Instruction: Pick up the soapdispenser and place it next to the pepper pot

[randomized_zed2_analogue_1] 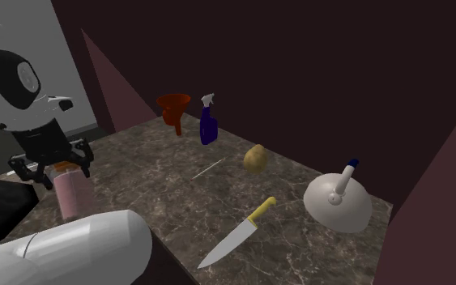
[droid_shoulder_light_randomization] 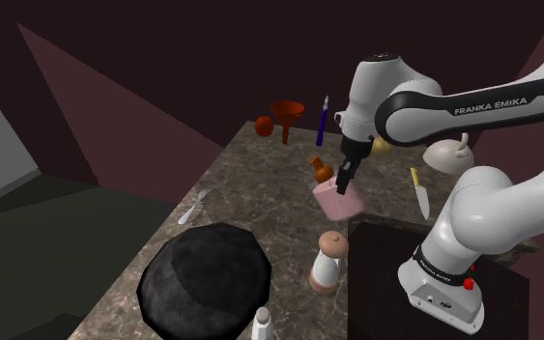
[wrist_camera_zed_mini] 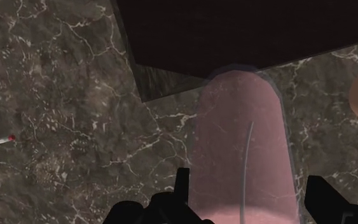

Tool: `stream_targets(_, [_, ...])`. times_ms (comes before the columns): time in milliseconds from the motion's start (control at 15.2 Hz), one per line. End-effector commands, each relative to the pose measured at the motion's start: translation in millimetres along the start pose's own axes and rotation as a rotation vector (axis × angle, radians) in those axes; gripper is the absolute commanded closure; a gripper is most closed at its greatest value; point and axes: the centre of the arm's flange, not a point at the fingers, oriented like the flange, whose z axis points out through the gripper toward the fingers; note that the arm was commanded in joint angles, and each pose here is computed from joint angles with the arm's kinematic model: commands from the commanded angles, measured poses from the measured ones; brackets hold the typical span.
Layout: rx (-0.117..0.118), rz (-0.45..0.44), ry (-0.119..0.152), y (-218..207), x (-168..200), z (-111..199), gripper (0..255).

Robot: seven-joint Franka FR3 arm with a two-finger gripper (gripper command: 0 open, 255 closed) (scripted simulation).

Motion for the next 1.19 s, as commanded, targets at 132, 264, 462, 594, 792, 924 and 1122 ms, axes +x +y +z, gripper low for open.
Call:
stream_targets(132, [0.0,0.0,0.001,-1,1,21,255])
stream_targets(264, [0.0,0.0,0.001,-2,1,32,255])
stream_targets(462, [0.0,0.0,0.001,-2,1,47,255])
stream_targets(594, [0.0,0.0,0.001,-3,1,58,255])
stream_targets(792, [0.0,0.0,0.001,-3,1,74,255])
stream_targets(924, [0.0,0.0,0.001,-4,1,83,255])
stream_targets(1122, [0.0,0.0,0.001,-4,1,83,255])
